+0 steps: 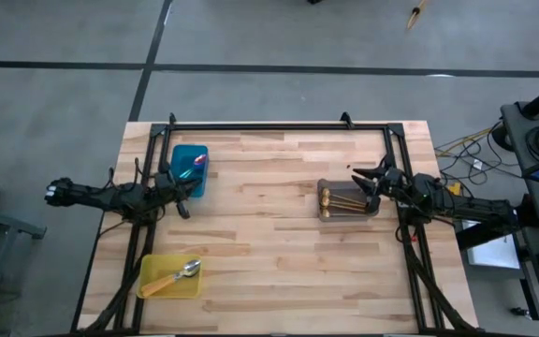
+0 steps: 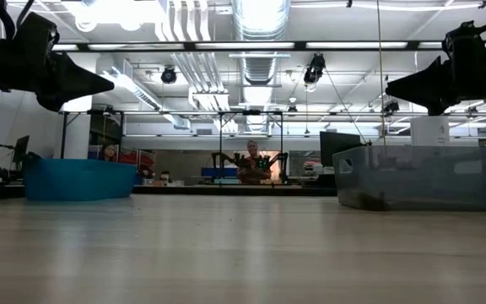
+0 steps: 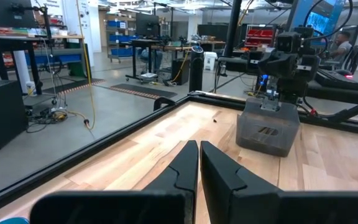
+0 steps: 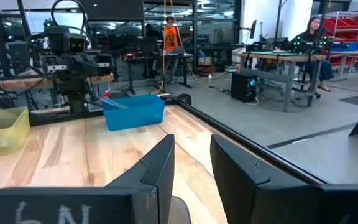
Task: Sort silverware by color (type)
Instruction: Return to Home Position
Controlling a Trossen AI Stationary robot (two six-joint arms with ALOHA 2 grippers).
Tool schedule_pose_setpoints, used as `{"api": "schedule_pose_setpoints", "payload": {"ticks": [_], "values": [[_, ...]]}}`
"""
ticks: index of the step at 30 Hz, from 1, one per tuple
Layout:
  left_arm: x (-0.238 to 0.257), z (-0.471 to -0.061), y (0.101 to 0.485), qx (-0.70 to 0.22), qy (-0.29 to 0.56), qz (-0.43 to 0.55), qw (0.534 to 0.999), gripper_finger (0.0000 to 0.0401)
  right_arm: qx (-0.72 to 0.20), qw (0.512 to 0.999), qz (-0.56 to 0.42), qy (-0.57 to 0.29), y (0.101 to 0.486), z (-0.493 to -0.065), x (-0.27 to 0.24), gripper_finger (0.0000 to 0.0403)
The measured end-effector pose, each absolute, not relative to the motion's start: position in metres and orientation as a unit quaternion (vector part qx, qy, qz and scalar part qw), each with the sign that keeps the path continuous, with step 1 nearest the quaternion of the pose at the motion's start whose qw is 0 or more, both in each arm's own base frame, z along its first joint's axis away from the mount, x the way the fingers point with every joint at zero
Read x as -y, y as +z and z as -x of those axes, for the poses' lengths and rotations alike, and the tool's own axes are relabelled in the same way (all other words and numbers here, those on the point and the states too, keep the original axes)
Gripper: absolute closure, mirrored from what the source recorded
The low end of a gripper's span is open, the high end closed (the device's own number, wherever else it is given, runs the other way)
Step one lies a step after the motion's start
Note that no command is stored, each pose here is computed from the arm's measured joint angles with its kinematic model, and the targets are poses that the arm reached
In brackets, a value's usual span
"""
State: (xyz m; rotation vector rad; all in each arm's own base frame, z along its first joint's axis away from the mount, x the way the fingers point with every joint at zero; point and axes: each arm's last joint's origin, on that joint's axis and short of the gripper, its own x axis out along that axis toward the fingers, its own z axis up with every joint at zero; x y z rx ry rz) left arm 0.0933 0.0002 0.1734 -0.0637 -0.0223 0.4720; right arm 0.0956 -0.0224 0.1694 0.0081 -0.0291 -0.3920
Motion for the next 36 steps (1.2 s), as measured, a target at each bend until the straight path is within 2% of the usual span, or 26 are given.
{"api": "schedule_pose_setpoints", "payload": {"ticks": [36], "values": [[-0.0002, -0.0933, 0.1734, 0.011, 0.234, 0.032, 0.972, 0.0401, 0.009, 0.981, 0.004, -0.195, 0.1689, -0.0960, 0.0225, 0.0307]]}}
